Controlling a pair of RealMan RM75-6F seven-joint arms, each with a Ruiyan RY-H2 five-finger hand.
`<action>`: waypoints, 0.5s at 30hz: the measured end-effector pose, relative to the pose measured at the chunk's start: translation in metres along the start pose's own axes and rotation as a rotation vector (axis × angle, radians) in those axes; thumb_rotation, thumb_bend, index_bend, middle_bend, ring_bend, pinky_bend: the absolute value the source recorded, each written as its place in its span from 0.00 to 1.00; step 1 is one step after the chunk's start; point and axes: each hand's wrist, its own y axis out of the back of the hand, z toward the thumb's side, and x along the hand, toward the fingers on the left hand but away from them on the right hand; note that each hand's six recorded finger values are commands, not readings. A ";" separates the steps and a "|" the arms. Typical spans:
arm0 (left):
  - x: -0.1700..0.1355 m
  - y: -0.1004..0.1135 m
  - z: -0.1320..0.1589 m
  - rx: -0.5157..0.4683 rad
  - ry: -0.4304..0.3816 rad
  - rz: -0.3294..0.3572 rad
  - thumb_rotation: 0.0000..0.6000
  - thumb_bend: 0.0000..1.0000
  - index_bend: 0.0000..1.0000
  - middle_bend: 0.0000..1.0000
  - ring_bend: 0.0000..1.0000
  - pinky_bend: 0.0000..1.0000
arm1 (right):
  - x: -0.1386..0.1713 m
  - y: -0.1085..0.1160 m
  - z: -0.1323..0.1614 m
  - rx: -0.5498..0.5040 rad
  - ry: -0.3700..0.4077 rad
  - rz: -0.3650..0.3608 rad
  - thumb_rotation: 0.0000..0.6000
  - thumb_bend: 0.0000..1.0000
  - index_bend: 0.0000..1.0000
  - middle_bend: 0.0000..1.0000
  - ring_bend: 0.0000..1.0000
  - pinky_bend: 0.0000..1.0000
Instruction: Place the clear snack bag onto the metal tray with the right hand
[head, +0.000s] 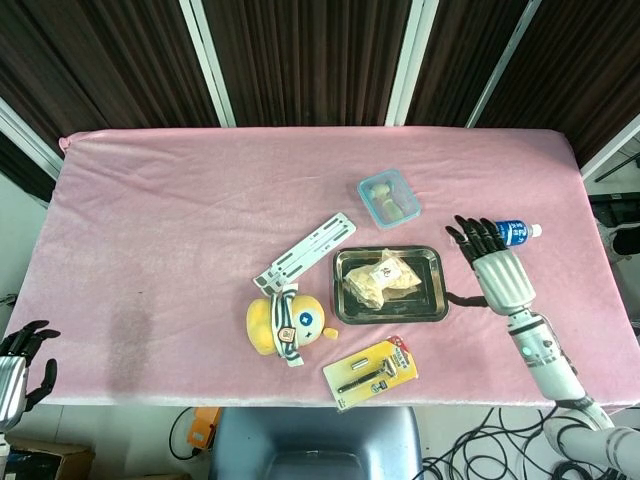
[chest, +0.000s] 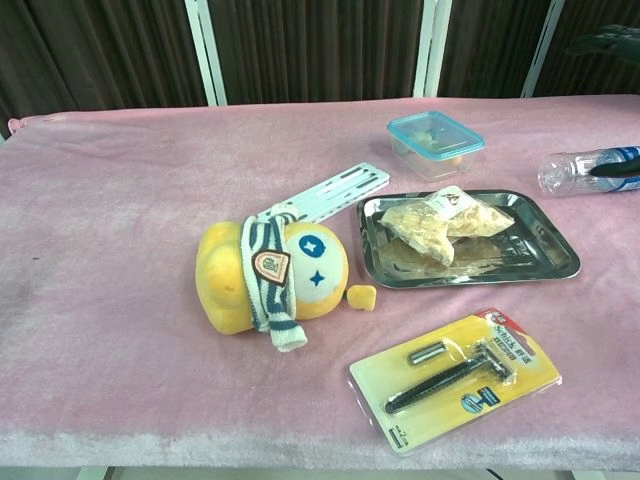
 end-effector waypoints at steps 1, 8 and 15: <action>0.000 0.000 0.000 0.000 0.001 0.001 1.00 0.52 0.34 0.24 0.30 0.51 | 0.010 0.002 -0.004 -0.009 -0.026 0.001 1.00 0.10 0.00 0.00 0.00 0.09; -0.002 0.000 0.001 0.015 0.004 0.008 1.00 0.52 0.34 0.24 0.30 0.51 | 0.091 -0.001 -0.047 0.029 -0.208 0.096 1.00 0.10 0.00 0.00 0.00 0.08; -0.003 0.002 0.000 0.015 0.010 0.019 1.00 0.52 0.34 0.24 0.30 0.51 | 0.098 -0.012 -0.058 0.056 -0.197 0.102 1.00 0.10 0.00 0.00 0.00 0.06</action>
